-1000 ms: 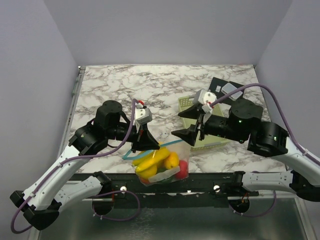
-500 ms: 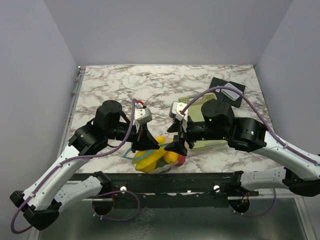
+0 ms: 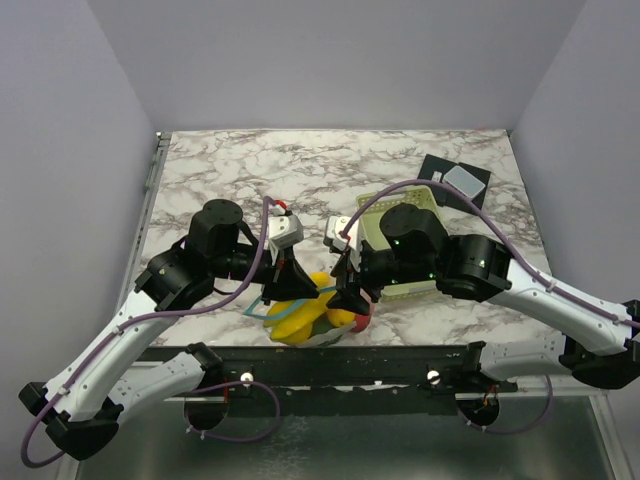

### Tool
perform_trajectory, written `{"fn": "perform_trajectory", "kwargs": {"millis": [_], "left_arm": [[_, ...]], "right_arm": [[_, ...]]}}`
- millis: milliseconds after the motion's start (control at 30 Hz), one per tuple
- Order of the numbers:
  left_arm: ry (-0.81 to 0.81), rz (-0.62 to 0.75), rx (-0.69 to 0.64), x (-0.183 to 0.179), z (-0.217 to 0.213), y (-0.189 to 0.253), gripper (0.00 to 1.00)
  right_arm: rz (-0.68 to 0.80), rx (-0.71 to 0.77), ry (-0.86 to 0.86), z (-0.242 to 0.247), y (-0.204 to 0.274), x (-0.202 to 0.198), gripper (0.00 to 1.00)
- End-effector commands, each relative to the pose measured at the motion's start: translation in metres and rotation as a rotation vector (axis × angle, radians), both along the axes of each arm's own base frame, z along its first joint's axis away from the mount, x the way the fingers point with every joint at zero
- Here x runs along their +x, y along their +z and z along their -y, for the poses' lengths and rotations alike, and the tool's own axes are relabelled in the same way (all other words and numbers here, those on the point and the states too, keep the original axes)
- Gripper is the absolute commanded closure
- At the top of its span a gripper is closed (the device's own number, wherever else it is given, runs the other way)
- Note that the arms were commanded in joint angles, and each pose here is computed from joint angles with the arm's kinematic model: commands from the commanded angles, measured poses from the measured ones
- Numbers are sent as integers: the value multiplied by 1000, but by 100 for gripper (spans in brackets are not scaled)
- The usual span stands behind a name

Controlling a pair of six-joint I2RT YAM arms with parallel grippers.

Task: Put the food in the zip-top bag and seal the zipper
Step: Zip the zipper food storage bag at the center of the board.

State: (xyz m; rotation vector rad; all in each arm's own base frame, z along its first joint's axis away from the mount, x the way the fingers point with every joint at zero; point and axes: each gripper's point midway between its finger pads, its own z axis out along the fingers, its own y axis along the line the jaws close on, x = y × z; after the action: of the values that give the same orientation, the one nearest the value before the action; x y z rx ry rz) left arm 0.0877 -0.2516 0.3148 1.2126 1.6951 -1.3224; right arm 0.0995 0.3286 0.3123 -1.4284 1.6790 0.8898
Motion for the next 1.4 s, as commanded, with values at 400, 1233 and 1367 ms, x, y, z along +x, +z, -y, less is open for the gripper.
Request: {"fn": "perform_trajectory", "kwargs": {"millis": [400, 1233, 1367], "left_arm": [[-28, 47, -57, -6, 0, 25, 100], [43, 70, -48, 0, -6, 30, 100], [52, 70, -45, -1, -8, 29, 100]], "right_arm": [[12, -45, 10, -1, -8, 3, 99], [304, -96, -707, 64, 19, 112, 99], [340, -100, -796, 75, 22, 123, 99]]}}
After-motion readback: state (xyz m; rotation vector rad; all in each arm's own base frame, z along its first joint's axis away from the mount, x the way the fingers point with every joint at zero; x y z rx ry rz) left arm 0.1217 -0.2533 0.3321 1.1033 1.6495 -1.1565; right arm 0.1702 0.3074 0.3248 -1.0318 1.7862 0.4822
